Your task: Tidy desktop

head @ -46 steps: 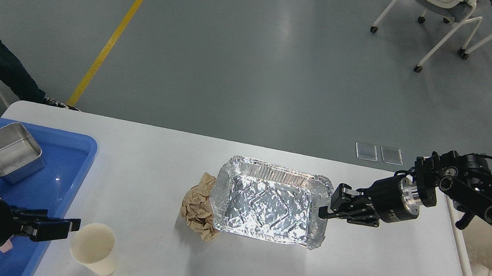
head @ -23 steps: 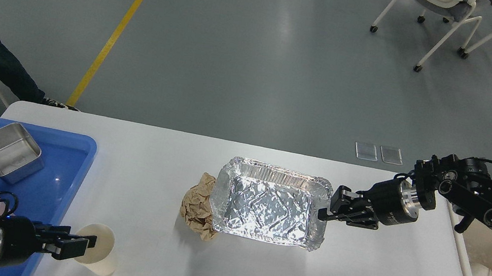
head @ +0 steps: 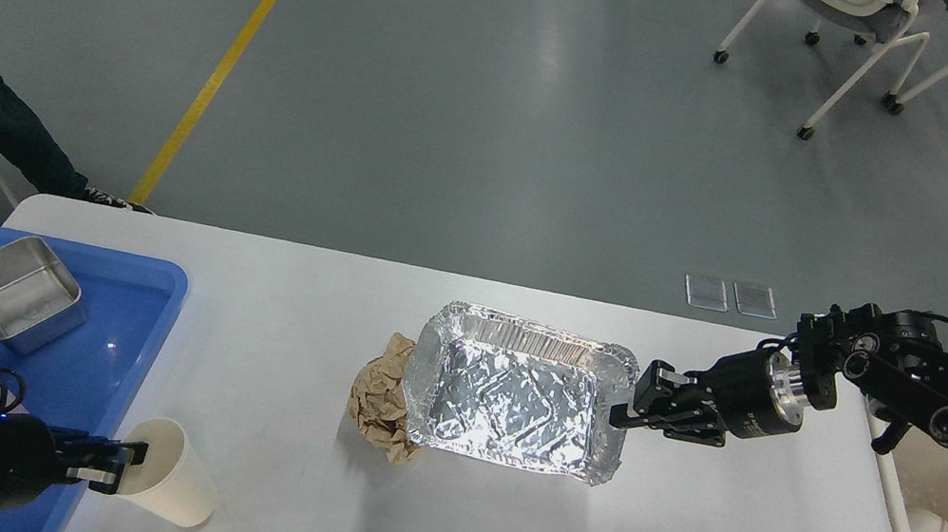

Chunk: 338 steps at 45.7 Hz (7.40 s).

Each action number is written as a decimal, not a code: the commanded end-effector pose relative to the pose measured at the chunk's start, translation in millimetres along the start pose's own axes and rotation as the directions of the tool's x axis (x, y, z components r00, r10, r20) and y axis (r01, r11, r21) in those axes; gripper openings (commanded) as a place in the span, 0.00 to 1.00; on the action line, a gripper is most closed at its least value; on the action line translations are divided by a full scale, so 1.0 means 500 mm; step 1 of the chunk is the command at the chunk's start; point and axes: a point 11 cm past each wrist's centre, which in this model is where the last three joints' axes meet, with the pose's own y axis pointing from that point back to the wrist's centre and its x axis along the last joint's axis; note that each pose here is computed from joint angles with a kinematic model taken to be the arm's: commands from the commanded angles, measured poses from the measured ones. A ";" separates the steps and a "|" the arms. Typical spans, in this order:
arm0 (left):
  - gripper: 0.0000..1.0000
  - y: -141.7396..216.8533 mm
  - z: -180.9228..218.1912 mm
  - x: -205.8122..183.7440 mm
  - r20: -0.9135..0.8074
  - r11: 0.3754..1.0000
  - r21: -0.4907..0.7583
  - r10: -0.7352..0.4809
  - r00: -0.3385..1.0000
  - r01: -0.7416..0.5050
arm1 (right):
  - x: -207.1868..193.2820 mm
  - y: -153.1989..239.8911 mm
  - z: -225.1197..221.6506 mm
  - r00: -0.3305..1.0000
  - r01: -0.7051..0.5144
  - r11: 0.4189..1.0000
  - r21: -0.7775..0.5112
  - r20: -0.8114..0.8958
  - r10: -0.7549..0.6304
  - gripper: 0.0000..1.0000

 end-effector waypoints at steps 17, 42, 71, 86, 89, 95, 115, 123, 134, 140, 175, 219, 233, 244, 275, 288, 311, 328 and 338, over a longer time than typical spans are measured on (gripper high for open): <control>0.00 0.038 0.016 0.050 0.011 0.996 -0.067 0.061 0.998 -0.060 | 0.018 -0.008 -0.086 1.000 0.007 0.992 0.129 0.013 -0.008 0.00; 0.00 0.348 0.096 0.407 0.111 0.928 -0.241 0.318 0.942 -0.285 | -0.002 -0.078 -0.075 0.998 0.043 0.992 0.121 0.031 -0.047 0.00; 0.00 0.254 0.316 0.495 0.269 0.908 -0.398 0.255 0.929 -0.135 | -0.006 -0.082 -0.077 0.998 0.051 0.992 0.119 0.021 -0.054 0.00; 0.01 0.066 0.482 0.457 0.465 0.924 -0.383 0.179 0.867 0.015 | -0.006 -0.088 -0.091 0.998 0.058 0.990 0.126 0.007 -0.059 0.00; 0.01 0.043 0.494 0.450 0.479 0.927 -0.374 0.171 0.861 0.024 | -0.006 -0.085 -0.090 0.998 0.058 0.990 0.127 0.008 -0.060 0.00; 0.01 0.008 0.532 0.425 0.519 0.925 -0.375 0.158 0.840 0.058 | -0.005 -0.083 -0.086 0.998 0.054 0.991 0.126 0.010 -0.055 0.00; 0.09 -0.030 0.534 0.403 0.570 0.943 -0.330 0.159 0.806 0.047 | -0.007 -0.086 -0.089 0.998 0.057 0.990 0.129 0.010 -0.059 0.00; 0.54 -0.051 0.552 0.385 0.558 0.935 -0.348 0.147 0.817 0.069 | -0.008 -0.085 -0.087 0.998 0.058 0.990 0.129 0.011 -0.060 0.00; 0.79 -0.058 0.565 0.376 0.549 0.926 -0.370 0.156 0.821 0.071 | -0.007 -0.084 -0.083 0.998 0.055 0.990 0.127 0.015 -0.057 0.00; 0.81 -0.054 0.561 0.382 0.542 0.925 -0.374 0.160 0.825 0.065 | -0.006 -0.083 -0.081 0.998 0.051 0.991 0.125 0.018 -0.054 0.00; 0.90 0.253 -0.068 0.357 -0.067 0.910 0.061 0.414 0.908 -0.410 | -0.012 -0.085 -0.065 0.998 0.051 0.992 0.118 0.031 -0.056 0.00; 0.88 0.135 -0.074 0.228 -0.137 0.924 0.063 0.381 0.914 -0.376 | -0.014 -0.083 -0.062 0.998 0.050 0.992 0.118 0.030 -0.054 0.00; 0.89 -0.068 0.103 0.234 0.087 0.958 -0.109 0.275 0.957 -0.265 | 0.008 -0.038 -0.051 0.999 0.006 0.994 0.111 0.038 -0.010 0.00; 0.89 -0.116 0.153 0.171 0.208 0.967 -0.161 0.230 0.951 -0.198 | 0.018 -0.020 -0.049 0.999 -0.016 0.994 0.107 0.040 0.012 0.00; 0.90 -0.237 0.241 0.118 0.266 0.948 -0.225 0.281 0.922 -0.224 | 0.016 -0.022 -0.042 0.999 -0.019 0.994 0.109 0.050 0.014 0.00; 0.90 -0.268 0.240 0.101 0.310 0.952 -0.212 0.279 0.909 -0.220 | 0.015 -0.022 -0.039 0.998 -0.019 0.994 0.110 0.053 0.013 0.00; 0.56 -0.315 0.266 0.089 0.268 0.954 -0.198 0.272 0.924 -0.223 | 0.014 -0.022 -0.038 0.998 -0.021 0.993 0.115 0.058 0.014 0.00; 0.04 -0.312 0.262 0.106 0.252 0.954 -0.195 0.275 0.928 -0.230 | 0.017 -0.017 -0.034 0.998 -0.030 0.993 0.112 0.060 0.024 0.00; 0.00 -0.310 0.259 0.107 0.243 0.954 -0.195 0.274 0.930 -0.230 | 0.018 -0.016 -0.029 0.998 -0.034 0.994 0.108 0.065 0.027 0.00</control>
